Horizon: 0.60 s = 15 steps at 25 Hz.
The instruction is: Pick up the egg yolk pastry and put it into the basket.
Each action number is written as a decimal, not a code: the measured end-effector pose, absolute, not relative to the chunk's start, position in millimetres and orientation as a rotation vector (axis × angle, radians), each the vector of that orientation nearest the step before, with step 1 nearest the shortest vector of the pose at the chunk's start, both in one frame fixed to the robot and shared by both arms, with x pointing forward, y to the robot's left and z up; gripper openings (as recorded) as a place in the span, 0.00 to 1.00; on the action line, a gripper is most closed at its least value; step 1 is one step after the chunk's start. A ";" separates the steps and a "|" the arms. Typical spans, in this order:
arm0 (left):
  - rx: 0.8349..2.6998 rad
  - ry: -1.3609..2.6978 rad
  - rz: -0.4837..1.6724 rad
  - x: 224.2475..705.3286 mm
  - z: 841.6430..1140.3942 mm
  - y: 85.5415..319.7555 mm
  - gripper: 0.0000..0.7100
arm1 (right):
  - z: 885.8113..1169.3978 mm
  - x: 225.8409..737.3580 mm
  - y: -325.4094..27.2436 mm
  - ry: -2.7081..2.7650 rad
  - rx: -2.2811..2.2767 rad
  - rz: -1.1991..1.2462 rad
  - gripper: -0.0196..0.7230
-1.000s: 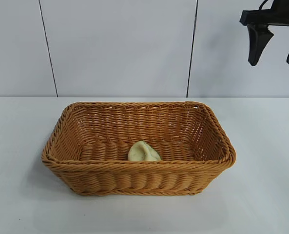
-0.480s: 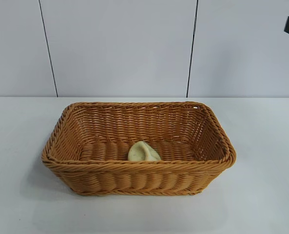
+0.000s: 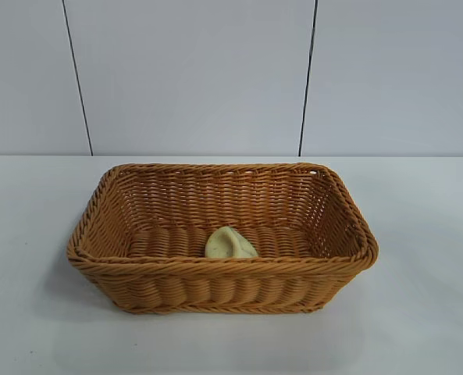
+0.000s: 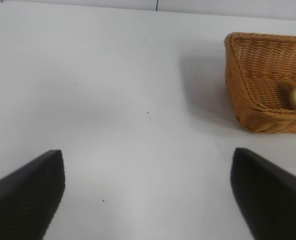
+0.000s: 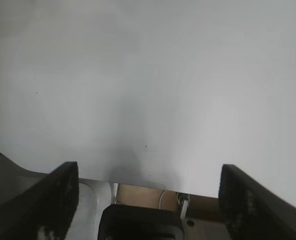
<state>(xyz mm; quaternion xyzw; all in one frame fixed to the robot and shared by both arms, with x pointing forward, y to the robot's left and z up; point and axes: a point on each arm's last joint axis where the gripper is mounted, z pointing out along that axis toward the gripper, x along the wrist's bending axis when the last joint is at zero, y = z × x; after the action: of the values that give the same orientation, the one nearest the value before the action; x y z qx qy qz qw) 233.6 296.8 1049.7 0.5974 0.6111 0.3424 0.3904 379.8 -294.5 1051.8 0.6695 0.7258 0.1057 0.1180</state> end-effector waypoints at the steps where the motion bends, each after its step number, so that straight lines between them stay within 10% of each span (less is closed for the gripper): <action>1: 1.518 1.553 0.870 233.6 1049.7 296.8 0.98 | 1050.5 370.8 -294.7 2.096 1.928 0.357 0.75; 15: 1.518 1.553 0.870 233.6 1049.7 296.8 0.98 | 1054.7 264.3 -297.0 1.712 1.578 0.861 0.75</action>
<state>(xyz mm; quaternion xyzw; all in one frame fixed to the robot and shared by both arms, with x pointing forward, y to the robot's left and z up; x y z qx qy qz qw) 233.6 296.8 1049.7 0.5974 0.6111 0.3424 0.3904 264.3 -297.0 1054.7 0.6014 0.6526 0.3282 0.3236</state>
